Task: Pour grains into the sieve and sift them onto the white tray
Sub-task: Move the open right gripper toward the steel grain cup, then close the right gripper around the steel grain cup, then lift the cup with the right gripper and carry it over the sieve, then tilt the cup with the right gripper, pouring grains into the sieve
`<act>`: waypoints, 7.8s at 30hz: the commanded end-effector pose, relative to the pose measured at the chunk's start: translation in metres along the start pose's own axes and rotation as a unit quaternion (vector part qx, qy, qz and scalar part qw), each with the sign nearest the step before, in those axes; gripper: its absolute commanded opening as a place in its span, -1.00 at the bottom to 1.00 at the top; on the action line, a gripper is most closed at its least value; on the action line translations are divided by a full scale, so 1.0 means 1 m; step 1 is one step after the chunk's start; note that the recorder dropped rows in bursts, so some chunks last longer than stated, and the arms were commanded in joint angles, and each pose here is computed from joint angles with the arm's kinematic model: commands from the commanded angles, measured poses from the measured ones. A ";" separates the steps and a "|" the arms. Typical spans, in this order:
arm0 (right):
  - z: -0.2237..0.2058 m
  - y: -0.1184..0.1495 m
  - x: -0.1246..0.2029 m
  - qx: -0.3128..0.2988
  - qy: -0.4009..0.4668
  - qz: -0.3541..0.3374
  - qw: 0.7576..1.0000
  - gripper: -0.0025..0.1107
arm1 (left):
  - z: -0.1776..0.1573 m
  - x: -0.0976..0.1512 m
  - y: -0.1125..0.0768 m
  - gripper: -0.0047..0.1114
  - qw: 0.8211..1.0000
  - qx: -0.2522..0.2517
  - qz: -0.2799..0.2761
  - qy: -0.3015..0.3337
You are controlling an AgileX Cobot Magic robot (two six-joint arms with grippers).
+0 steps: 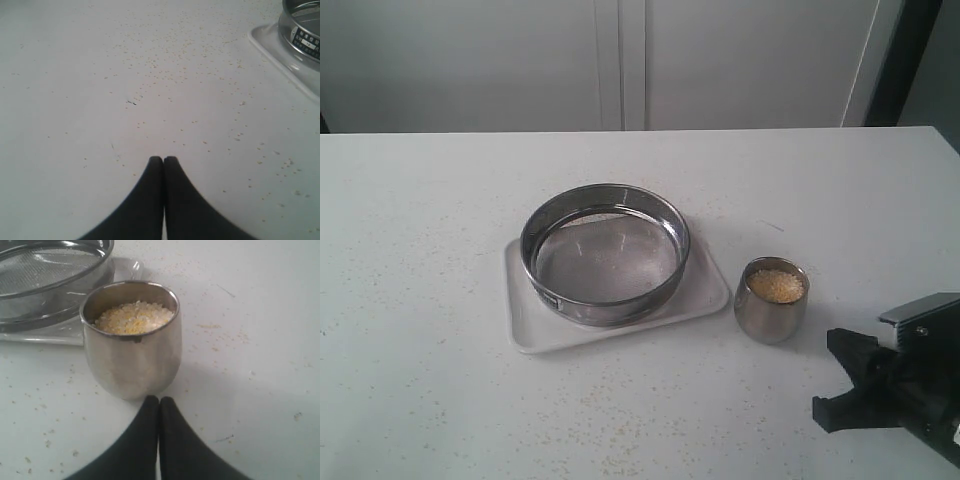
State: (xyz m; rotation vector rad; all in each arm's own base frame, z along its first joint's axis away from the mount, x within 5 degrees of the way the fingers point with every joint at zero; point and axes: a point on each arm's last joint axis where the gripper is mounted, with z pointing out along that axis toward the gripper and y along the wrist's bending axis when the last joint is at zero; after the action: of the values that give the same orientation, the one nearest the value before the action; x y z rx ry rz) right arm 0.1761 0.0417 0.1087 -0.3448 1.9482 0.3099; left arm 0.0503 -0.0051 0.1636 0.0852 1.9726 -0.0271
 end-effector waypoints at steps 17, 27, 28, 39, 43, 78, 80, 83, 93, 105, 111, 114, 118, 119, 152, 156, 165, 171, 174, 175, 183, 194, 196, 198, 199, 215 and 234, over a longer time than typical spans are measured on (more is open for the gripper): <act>0.017 0.003 -0.006 -0.053 -0.014 0.018 0.998 0.71 | 0.000 0.001 -0.001 -0.92 1.000 0.005 -0.004 -0.001; 0.039 0.001 -0.003 -0.081 -0.006 0.008 0.997 0.71 | 0.000 0.001 -0.001 -0.92 1.000 0.005 -0.004 -0.001; 0.041 0.000 -0.004 -0.082 -0.007 0.006 0.997 0.71 | 0.000 0.001 -0.001 -0.92 1.000 0.005 -0.004 -0.001; 0.076 -0.009 0.001 -0.091 -0.007 0.001 0.996 0.71 | 0.000 0.001 -0.001 -0.92 1.000 0.005 -0.004 -0.001; 0.087 -0.012 0.002 -0.094 -0.010 -0.001 0.996 0.71 | 0.000 0.001 -0.001 -0.92 1.000 0.005 -0.004 -0.001; 0.117 -0.018 -0.004 -0.116 -0.033 -0.018 0.993 0.40 | 0.000 0.001 -0.001 -0.92 1.000 0.005 -0.004 -0.001; 0.117 -0.018 -0.004 -0.116 -0.033 -0.018 0.993 0.24 | 0.000 0.001 -0.001 -0.92 1.000 0.005 -0.004 -0.001; 0.117 -0.018 -0.004 -0.116 -0.033 -0.018 0.993 -0.08 | 0.000 0.001 -0.001 -0.92 1.000 0.005 -0.004 -0.001; 0.115 -0.013 -0.002 -0.141 -0.028 -0.025 0.989 -0.95 | 0.000 0.001 -0.001 -0.92 1.000 0.005 -0.004 -0.001; 0.115 -0.013 -0.002 -0.145 -0.026 -0.017 0.989 -0.96 | 0.000 0.001 -0.001 -0.92 1.000 0.005 -0.004 -0.001; 0.108 -0.010 -0.005 -0.145 -0.027 -0.018 0.989 -0.96 | 0.000 0.001 -0.001 -0.92 1.000 0.005 -0.004 -0.001; 0.101 -0.009 -0.014 -0.146 -0.039 -0.024 0.988 -0.96 | 0.000 0.001 -0.001 -0.92 1.000 0.005 -0.004 -0.001; 0.088 -0.005 -0.032 -0.148 -0.066 -0.023 0.986 -0.96 | 0.000 0.001 -0.001 -0.92 1.000 0.005 -0.004 -0.001; 0.084 -0.004 -0.038 -0.151 -0.074 -0.021 0.986 -0.96 | 0.000 0.001 -0.001 -0.92 1.000 0.005 -0.004 -0.001; 0.069 0.019 -0.136 -0.172 -0.047 -0.111 0.978 -0.96 | 0.000 0.001 -0.001 -0.92 1.000 0.005 -0.004 -0.001; 0.076 0.025 -0.149 -0.169 -0.049 -0.124 0.977 -0.96 | 0.000 0.001 -0.001 -0.92 1.000 0.005 -0.004 -0.001; 0.087 0.033 -0.178 -0.146 -0.050 -0.136 0.979 -0.96 | 0.000 0.001 -0.001 -0.92 1.000 0.005 -0.004 -0.001; 0.093 0.038 -0.187 -0.147 -0.051 -0.122 0.980 -0.96 | 0.000 0.001 -0.001 -0.92 1.000 0.005 -0.004 -0.001; 0.101 0.039 -0.185 -0.153 -0.040 -0.121 0.980 -0.96 | 0.000 0.001 -0.001 -0.92 1.000 0.005 -0.004 -0.001; 0.104 0.039 -0.184 -0.154 -0.036 -0.119 0.980 -0.96 | 0.000 0.001 -0.001 -0.92 1.000 0.005 -0.004 -0.001; 0.116 0.039 -0.179 -0.159 -0.020 -0.104 0.982 -0.96 | 0.000 0.001 -0.001 -0.92 1.000 0.005 -0.004 -0.001; 0.119 0.037 -0.192 -0.150 -0.014 -0.108 0.983 -0.96 | 0.000 0.001 -0.001 -0.92 1.000 0.005 -0.004 -0.001; 0.119 0.037 -0.192 -0.149 -0.013 -0.111 0.982 -0.96 | 0.000 0.001 -0.001 -0.92 1.000 0.005 -0.004 -0.001; 0.120 0.036 -0.194 -0.142 -0.008 -0.111 0.984 -0.96 | 0.000 0.001 -0.001 -0.92 1.000 0.005 -0.004 -0.001; 0.120 0.036 -0.195 -0.138 -0.004 -0.113 0.984 -0.96 | 0.000 0.001 -0.001 -0.92 1.000 0.005 -0.004 -0.001; 0.149 0.065 -0.184 -0.121 0.045 -0.175 0.976 -0.96 | 0.000 0.001 -0.001 -0.92 1.000 0.005 -0.004 -0.001; 0.190 0.102 -0.177 -0.074 0.084 -0.310 0.944 -0.96 | 0.000 0.001 -0.001 -0.92 1.000 0.005 -0.004 -0.001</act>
State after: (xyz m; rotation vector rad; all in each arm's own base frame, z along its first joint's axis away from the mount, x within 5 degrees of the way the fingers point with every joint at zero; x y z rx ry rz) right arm 0.3647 0.2156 0.2012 -1.0231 1.9135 0.0708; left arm 0.0503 -0.0051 0.1636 0.0852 1.9726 -0.0271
